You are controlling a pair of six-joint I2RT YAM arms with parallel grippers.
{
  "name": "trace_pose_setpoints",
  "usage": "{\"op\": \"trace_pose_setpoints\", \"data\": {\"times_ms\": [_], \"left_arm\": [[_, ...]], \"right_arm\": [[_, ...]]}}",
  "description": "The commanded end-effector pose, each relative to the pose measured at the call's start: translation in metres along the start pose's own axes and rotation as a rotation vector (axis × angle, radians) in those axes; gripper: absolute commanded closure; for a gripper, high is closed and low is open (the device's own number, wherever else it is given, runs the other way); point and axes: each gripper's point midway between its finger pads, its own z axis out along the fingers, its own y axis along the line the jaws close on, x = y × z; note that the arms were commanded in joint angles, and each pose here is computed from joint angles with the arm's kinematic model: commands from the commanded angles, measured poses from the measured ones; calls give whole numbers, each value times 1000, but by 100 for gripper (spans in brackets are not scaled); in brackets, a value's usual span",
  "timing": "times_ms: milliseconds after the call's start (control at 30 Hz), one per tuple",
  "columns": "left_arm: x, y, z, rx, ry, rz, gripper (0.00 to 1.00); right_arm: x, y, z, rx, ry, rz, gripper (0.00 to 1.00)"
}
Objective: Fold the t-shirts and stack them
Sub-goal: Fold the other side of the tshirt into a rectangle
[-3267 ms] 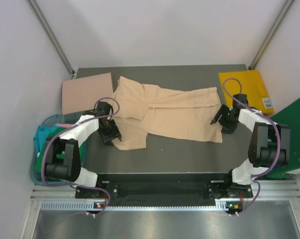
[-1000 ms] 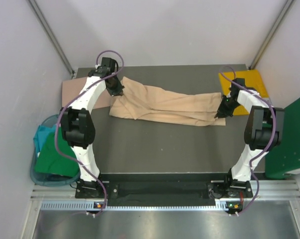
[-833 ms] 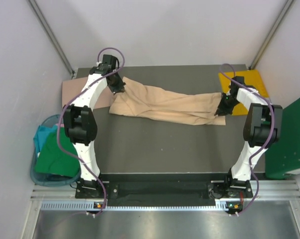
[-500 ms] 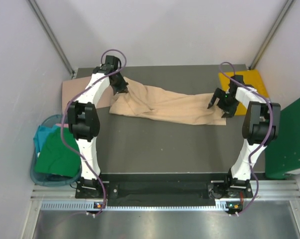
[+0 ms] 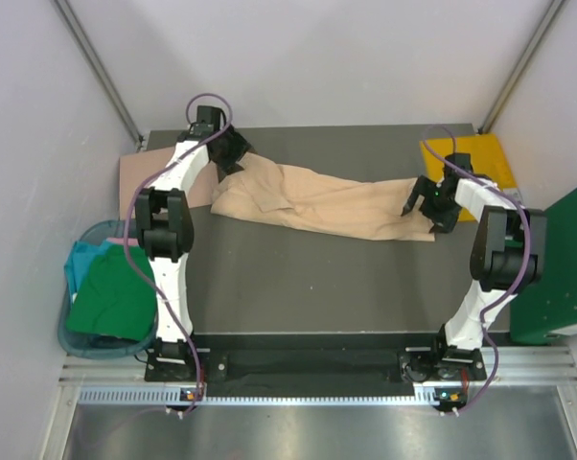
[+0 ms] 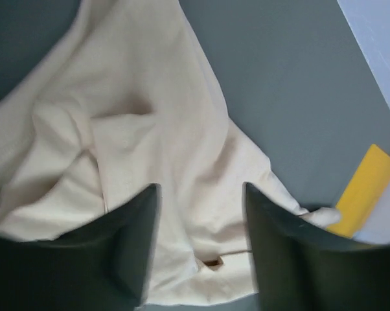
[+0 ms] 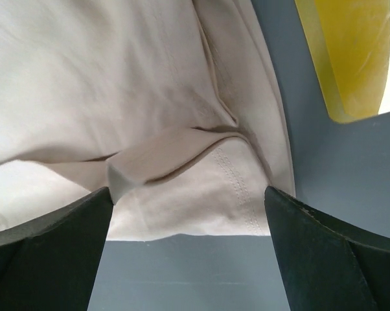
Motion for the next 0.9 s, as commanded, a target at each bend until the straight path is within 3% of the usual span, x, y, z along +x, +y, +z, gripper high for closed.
{"op": "trace_pose_setpoints", "data": {"times_ms": [0, 67, 200, 433, 600, 867], "left_arm": [[-44, -25, -16, 75, -128, -3, 23], [-52, -38, -41, 103, -191, 67, 15], [-36, -24, -55, 85, -173, 114, 13], [37, -3, -54, 82, -13, 121, 27], [91, 17, -43, 51, 96, 120, 30], [121, 47, -24, -39, 168, 120, 34]], "right_arm": [[-8, 9, -15, -34, -78, -21, 0], [-6, 10, -18, -38, -87, -22, 0], [-2, 10, -18, -43, -88, -26, 0], [-2, 12, -16, -49, -86, -21, 0], [-5, 13, -18, -50, -93, -21, 0], [-14, 19, -24, -74, -138, -21, 0]]}}
